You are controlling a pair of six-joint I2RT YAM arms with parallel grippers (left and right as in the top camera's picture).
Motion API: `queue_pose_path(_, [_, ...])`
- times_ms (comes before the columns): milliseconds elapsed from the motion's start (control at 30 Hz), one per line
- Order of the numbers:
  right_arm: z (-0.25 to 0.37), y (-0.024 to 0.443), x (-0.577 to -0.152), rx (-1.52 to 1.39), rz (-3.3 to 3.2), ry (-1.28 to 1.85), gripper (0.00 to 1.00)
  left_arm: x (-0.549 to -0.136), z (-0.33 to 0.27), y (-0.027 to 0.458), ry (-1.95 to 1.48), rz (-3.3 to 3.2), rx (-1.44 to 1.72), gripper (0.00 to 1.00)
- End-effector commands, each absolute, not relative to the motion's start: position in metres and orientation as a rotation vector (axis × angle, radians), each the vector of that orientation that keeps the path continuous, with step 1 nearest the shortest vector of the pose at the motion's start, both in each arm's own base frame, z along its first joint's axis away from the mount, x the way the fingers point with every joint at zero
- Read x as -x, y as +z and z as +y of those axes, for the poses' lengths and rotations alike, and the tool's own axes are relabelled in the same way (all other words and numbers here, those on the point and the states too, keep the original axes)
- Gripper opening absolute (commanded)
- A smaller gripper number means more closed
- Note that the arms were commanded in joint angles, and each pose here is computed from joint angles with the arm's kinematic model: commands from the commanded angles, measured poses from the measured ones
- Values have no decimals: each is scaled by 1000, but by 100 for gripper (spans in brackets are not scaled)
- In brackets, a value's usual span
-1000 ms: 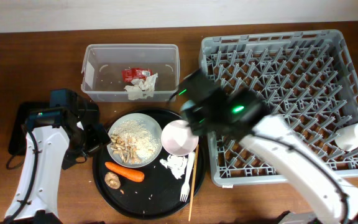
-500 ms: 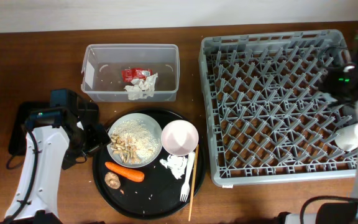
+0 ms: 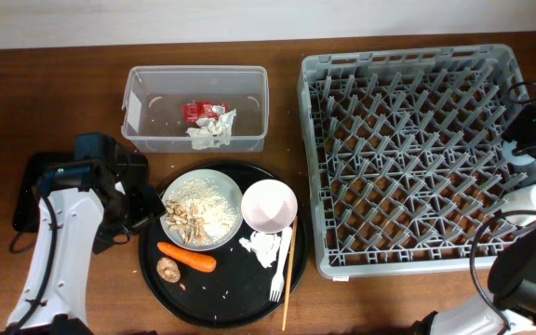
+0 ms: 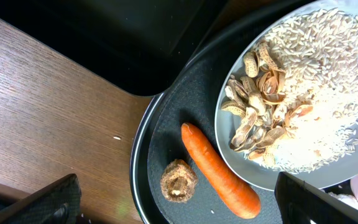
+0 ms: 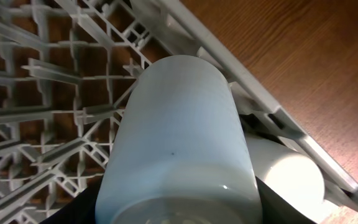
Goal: Sort waste into correct bins and load items into the dishwasher rack
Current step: 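Place the light-blue cup upside down in the rack's right side, then grasp the pink bowl rim with the right gripper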
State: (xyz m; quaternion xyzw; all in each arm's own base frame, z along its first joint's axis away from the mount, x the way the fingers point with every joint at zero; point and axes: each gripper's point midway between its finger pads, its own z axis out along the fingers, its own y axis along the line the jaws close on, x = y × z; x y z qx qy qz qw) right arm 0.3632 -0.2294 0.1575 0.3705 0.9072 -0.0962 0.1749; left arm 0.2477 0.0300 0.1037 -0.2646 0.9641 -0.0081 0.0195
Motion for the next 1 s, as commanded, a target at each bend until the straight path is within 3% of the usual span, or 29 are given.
queue_pose_path(0, [-236,138,-368,-1055,2609,-273,56,-245,32,101,-11,3006,815,99])
queue_pose_path(133, [-237,125,-371,-1051,2634,-266,56,-245,32,101,-11,3006,815,99])
queue_pose_path(233, [-237,125,-371,-1052,2633,-266,81,-245,32,101,-11,3006,815,99])
queue_pose_path(300, [-234,125,-371,-1049,2637,-249,88,-244,32,101,-10,3010,816,99])
queue_pose_path(433, [-215,142,-378,-1011,2613,-94,88,-242,32,101,-9,3018,818,99])
queue_pose_path(567, [-192,196,-368,-921,2538,5,88,-243,32,101,-9,3016,818,99])
queue_pose_path(767, [-94,265,-323,-491,2565,379,88,-246,33,101,-12,3002,814,99])
queue_pose_path(967, [37,272,-298,68,2700,566,82,-248,33,101,-14,2994,812,99])
